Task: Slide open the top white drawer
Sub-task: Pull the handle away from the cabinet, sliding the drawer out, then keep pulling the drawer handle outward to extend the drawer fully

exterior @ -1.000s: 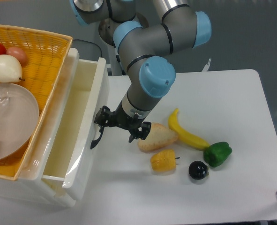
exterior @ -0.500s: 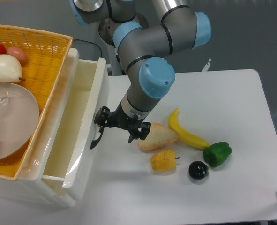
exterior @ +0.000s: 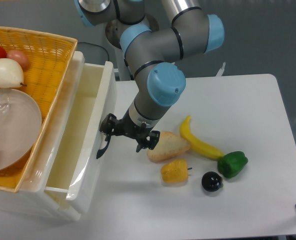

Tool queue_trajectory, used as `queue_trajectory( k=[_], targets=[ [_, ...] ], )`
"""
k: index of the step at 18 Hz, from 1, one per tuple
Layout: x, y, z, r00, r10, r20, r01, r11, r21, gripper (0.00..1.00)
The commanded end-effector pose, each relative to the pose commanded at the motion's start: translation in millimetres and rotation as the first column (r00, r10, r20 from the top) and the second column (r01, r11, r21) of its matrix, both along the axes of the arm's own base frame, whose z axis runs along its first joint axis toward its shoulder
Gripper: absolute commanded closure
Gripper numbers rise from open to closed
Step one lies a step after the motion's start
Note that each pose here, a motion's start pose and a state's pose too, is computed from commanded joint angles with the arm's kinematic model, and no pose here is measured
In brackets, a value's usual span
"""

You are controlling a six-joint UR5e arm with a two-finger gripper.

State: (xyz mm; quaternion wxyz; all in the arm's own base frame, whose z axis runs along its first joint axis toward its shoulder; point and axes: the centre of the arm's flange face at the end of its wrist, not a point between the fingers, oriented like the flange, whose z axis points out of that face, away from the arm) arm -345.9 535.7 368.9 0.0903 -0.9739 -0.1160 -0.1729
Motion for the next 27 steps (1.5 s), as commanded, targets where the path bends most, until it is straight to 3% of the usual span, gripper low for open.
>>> queue_trajectory(
  k=[4,27],
  targets=[
    [-5,-4,-2,0.999,-0.016,-0.044,0.014,0.999,-0.045,0.00],
    [-22,-6,7,0.998,-0.014,-0.062,0.013,0.999,-0.032,0.00]
  ],
)
